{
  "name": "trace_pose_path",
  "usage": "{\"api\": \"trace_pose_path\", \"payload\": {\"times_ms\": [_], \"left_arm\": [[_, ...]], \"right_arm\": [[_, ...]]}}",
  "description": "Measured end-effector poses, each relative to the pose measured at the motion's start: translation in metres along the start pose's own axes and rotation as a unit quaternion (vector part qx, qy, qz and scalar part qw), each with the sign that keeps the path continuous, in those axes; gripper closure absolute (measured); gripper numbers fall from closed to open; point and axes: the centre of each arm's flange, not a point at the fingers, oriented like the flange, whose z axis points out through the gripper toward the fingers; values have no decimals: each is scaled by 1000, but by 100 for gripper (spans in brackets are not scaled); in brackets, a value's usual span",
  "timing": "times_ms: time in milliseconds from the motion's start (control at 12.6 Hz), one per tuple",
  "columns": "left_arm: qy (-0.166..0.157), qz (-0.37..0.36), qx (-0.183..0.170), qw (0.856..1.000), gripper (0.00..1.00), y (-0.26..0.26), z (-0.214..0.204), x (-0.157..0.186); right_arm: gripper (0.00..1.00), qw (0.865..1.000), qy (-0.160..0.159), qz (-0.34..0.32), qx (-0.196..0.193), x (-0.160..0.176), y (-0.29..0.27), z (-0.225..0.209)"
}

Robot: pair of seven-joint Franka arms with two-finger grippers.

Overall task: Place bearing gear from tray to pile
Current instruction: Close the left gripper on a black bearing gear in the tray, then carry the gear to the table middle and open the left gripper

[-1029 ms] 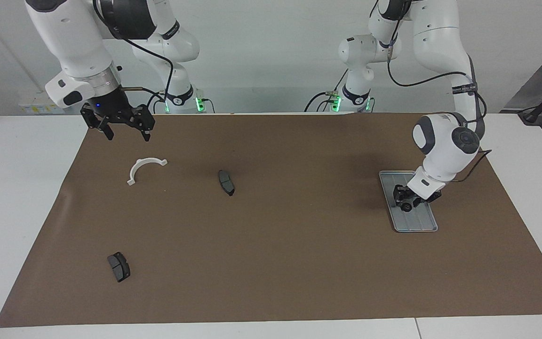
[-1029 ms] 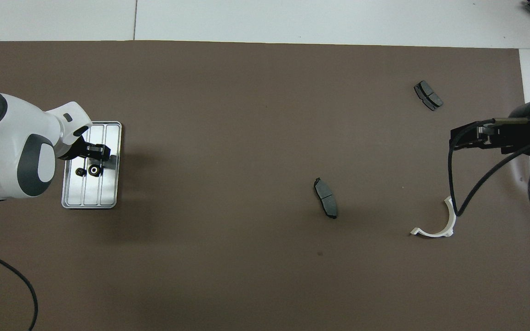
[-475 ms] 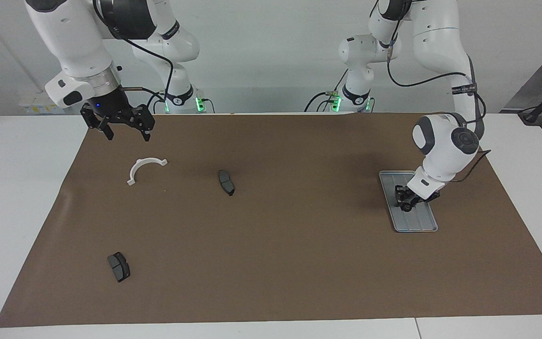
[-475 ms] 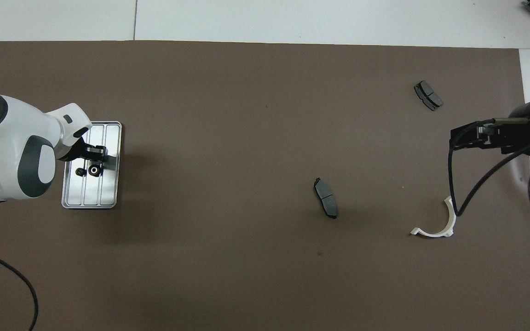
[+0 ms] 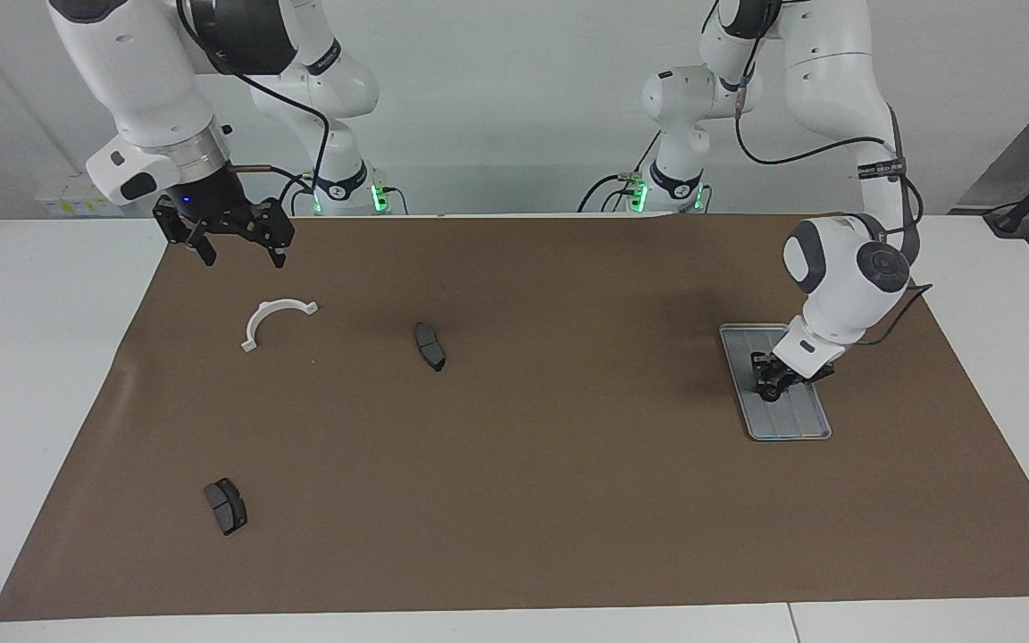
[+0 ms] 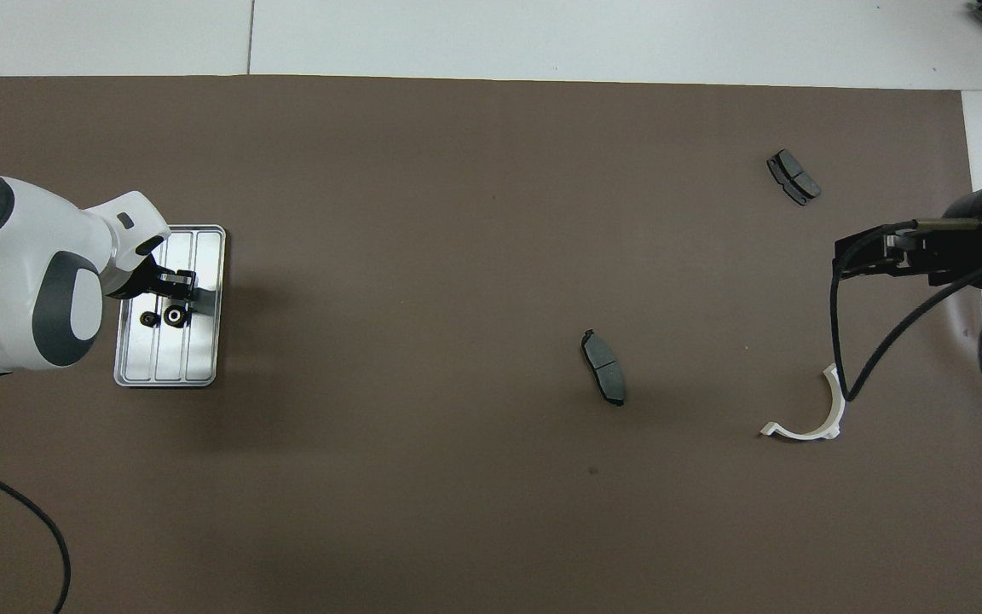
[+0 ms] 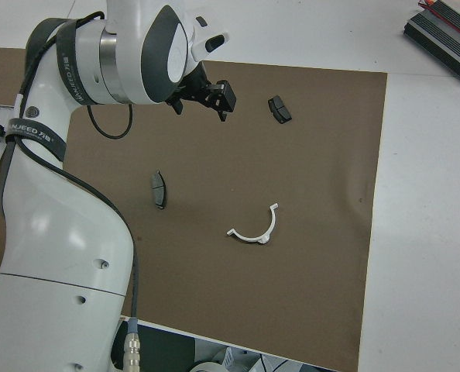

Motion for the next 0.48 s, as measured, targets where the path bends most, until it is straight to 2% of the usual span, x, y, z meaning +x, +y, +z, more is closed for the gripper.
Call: {"api": "trace_pose_path", "payload": {"times_ms": [475], "left_arm": [[5, 1, 1, 1000, 66, 1, -2, 2]], "right_arm": [[0, 1000, 9, 0, 1, 2, -1, -2]]}}
